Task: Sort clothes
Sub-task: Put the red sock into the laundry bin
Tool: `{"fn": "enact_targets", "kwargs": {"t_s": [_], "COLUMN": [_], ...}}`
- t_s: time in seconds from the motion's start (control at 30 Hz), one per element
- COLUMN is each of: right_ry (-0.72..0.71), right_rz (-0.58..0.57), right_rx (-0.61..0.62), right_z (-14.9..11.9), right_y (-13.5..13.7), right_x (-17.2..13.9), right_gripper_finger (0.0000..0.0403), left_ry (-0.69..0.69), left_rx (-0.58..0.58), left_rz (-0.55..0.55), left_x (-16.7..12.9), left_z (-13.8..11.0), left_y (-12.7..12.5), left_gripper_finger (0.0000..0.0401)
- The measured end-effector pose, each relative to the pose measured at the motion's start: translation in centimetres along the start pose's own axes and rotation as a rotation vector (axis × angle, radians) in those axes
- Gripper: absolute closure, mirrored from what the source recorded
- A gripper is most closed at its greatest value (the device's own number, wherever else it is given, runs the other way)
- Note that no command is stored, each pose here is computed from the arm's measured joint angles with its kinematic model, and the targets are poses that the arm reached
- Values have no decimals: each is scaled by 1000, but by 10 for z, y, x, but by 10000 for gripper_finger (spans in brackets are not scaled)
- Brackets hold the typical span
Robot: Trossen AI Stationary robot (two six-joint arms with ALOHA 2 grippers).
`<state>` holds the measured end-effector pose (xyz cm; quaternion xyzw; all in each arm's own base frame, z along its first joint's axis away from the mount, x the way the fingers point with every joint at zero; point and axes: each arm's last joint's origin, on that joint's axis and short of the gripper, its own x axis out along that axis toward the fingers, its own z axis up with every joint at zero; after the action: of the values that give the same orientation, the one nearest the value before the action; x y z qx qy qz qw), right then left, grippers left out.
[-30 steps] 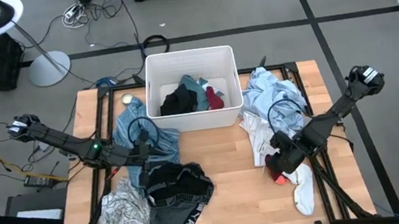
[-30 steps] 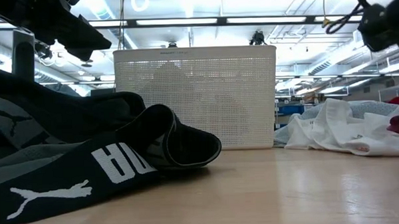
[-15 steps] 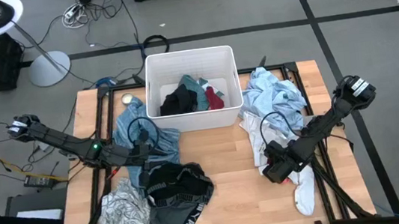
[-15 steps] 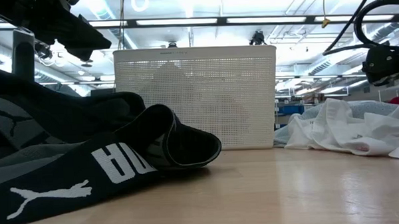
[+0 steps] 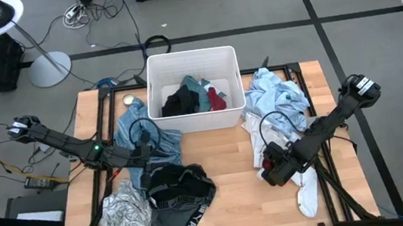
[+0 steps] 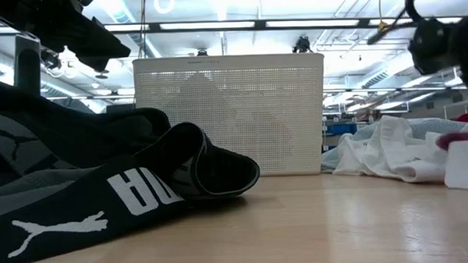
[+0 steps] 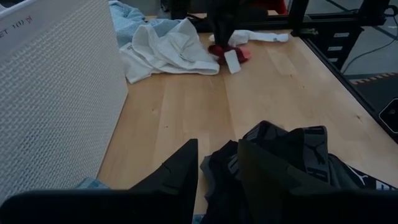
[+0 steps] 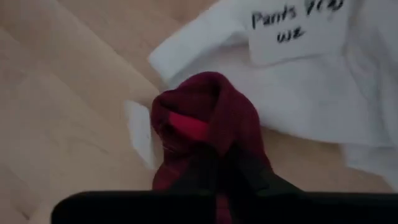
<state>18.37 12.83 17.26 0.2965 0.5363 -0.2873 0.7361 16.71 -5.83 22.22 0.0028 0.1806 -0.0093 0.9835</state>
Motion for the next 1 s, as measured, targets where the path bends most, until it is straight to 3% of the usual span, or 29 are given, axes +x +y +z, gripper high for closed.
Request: {"fn": "enact_targets", "kwargs": {"t_s": [0.2, 0.43, 0.73, 1.0], "right_ry": [-57, -209, -418, -655], "right_rz": [-69, -66, -61, -35], "right_rx": [-67, -135, -211, -272], "right_z": [18, 51, 113, 176], "right_y": [14, 29, 30, 26], "right_x": [-41, -99, -159, -187], "right_gripper_finger": [398, 399, 399, 397], "left_ry": [-1, -1, -1, -4], "left_rx": [0, 0, 1, 24], "left_rz": [0, 0, 0, -1], "left_x": [0, 0, 0, 0], "left_z": [0, 0, 0, 0], "left_y": [0, 0, 0, 0], "left_gripper_finger": [282, 282, 282, 282]}}
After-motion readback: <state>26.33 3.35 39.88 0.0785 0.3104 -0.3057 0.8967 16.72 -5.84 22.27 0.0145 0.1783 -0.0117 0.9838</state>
